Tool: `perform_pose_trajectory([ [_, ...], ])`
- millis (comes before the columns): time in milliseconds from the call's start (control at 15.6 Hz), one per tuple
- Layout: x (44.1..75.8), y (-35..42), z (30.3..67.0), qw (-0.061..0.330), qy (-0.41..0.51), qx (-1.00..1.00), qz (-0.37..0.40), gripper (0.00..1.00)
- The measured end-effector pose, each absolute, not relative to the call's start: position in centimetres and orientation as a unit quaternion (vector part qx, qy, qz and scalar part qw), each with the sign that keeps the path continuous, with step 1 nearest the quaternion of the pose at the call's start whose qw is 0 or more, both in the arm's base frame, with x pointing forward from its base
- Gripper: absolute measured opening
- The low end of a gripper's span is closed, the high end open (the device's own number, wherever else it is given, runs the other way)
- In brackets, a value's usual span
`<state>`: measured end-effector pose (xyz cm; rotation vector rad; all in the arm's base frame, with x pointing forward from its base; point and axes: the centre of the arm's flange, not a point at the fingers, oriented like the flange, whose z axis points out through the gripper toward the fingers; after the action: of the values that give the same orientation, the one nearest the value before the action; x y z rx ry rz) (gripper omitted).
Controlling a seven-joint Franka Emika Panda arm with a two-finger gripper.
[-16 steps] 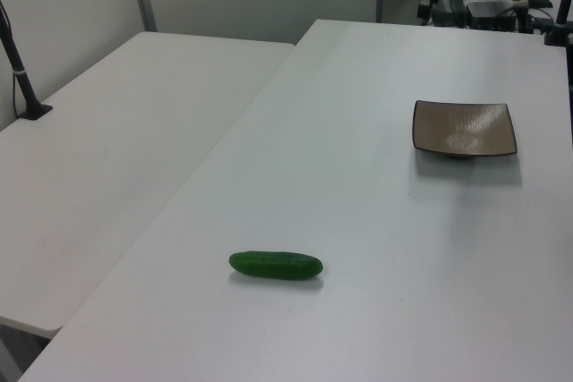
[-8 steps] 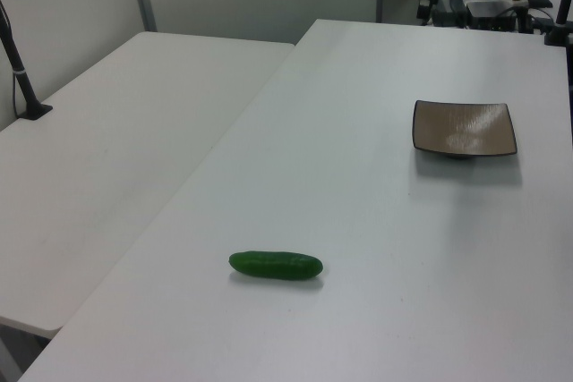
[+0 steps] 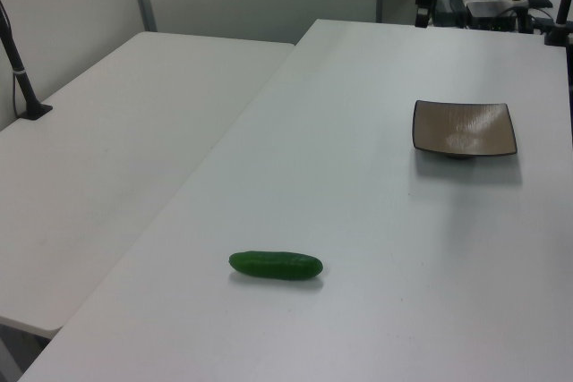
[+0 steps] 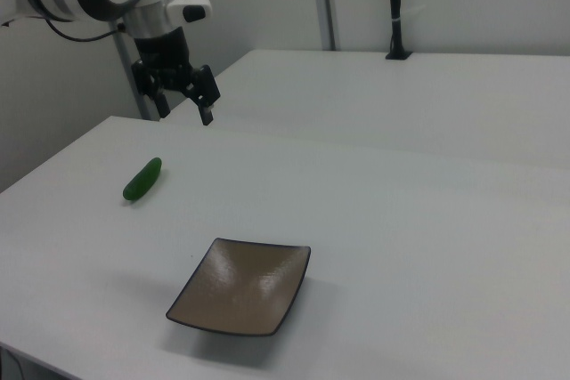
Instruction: Cucumber placed on a ceramic plate
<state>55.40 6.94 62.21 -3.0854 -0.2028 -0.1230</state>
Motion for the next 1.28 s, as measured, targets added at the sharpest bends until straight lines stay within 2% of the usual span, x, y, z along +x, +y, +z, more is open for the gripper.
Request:
perform_pose_trajectory([
  [321, 55.6, 9.6, 60.9, 0.024, -0.088, -0.995, -0.027, 1.00],
  [578, 55.6, 14.9, 60.8, 0.028, -0.121, -0.992, -0.037, 1.00],
  [835, 57.5, 18.2, 61.1, 0.067, -0.108, -0.988, -0.090, 1.00],
  [1284, 61.7, 26.9, 56.2, 0.098, -0.100, -0.981, -0.136, 1.00],
])
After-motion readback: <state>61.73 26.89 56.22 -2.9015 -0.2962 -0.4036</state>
